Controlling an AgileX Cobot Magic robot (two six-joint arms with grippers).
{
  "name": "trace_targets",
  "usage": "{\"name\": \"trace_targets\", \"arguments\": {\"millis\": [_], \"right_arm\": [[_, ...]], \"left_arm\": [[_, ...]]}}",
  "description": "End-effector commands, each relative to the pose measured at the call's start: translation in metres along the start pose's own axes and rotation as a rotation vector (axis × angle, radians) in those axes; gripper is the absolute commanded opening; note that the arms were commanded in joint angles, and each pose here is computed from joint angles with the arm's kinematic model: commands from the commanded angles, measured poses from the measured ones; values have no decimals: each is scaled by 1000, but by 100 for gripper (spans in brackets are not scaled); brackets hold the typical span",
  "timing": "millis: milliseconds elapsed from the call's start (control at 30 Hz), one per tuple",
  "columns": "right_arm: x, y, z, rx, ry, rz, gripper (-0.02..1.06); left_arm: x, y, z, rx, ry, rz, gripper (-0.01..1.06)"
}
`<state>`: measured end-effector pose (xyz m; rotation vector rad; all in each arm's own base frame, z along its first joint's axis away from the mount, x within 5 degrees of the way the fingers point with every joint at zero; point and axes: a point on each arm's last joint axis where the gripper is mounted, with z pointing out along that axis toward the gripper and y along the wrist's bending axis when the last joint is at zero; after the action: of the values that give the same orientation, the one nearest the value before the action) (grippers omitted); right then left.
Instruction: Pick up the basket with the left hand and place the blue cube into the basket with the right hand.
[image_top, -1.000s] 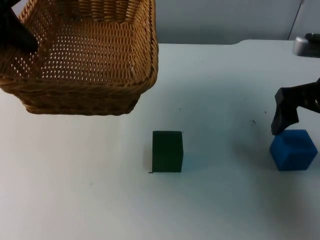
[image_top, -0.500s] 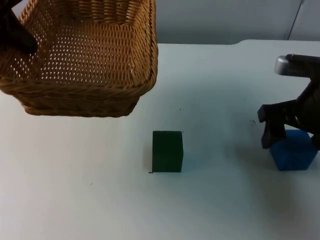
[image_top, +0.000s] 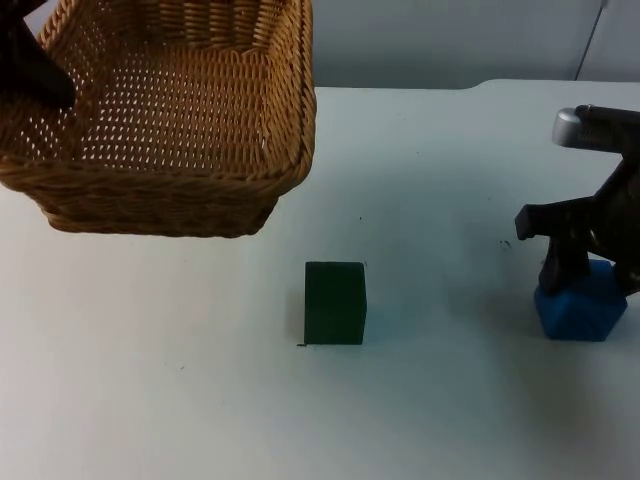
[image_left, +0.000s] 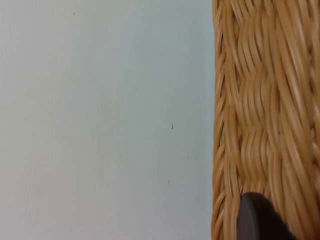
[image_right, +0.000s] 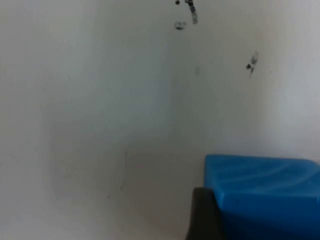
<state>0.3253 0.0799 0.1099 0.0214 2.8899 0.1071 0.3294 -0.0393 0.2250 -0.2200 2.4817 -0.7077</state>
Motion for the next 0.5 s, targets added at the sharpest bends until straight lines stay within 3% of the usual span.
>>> {"name": "trace_targets", "arguments": {"millis": [0, 233, 467], "right_arm": [[-2, 2, -1, -1, -9, -5, 0], [-2, 2, -11, -2, -11, -18, 0], [-8, 5, -69, -35, -137, -61, 0]], "left_arm": [[-1, -3, -4, 16, -12, -17, 0], [-1, -3, -4, 16, -12, -17, 0], [-1, -3, -4, 16, -12, -17, 0]]}}
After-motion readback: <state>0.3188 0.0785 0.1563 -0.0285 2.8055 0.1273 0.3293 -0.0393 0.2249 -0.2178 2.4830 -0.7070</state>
